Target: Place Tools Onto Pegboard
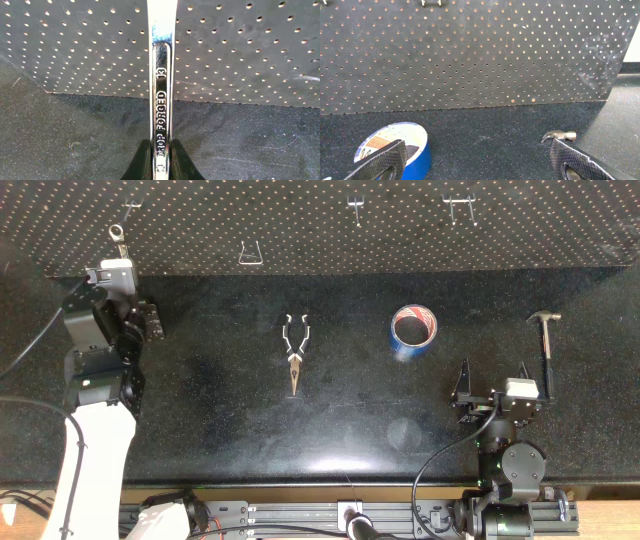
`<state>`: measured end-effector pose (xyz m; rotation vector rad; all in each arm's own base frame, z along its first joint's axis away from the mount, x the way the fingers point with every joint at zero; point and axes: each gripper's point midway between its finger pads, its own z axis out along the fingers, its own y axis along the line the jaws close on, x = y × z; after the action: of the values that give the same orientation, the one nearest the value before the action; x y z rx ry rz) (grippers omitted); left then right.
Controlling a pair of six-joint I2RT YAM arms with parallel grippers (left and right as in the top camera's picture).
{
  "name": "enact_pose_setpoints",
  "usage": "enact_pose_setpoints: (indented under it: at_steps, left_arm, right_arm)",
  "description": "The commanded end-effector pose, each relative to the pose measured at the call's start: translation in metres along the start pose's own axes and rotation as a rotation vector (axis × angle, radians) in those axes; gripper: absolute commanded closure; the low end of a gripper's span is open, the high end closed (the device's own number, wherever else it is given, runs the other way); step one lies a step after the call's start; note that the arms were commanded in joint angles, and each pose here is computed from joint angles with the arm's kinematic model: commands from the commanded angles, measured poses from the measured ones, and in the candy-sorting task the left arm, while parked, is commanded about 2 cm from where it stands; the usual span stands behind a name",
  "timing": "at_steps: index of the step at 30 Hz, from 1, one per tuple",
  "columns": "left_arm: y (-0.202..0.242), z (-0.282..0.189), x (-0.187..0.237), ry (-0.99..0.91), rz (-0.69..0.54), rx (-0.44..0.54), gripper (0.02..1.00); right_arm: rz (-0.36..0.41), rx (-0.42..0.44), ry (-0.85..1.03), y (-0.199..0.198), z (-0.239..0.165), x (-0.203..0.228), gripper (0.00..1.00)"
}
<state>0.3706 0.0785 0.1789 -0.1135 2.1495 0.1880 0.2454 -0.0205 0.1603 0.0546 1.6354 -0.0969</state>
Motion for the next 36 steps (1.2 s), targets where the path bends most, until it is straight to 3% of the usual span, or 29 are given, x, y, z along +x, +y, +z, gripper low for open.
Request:
enact_pose_setpoints:
  at_steps: [1,12,36]
  left_arm:
    - [0.003,0.003,-0.016,-0.025,0.010,-0.017,0.989]
    - [0.003,0.002,-0.034,-0.073,0.010,-0.010,0.991]
    - [0.003,-0.021,-0.021,-0.015,0.010,-0.012,0.989]
  right_arm:
    - [-0.017,-0.005,0.001,0.000,0.000,0.002,0.062]
    - [-0.017,-0.005,0.001,0.000,0.000,0.002,0.062]
    - [-0.017,-0.005,0.001,0.000,0.000,0.002,0.062]
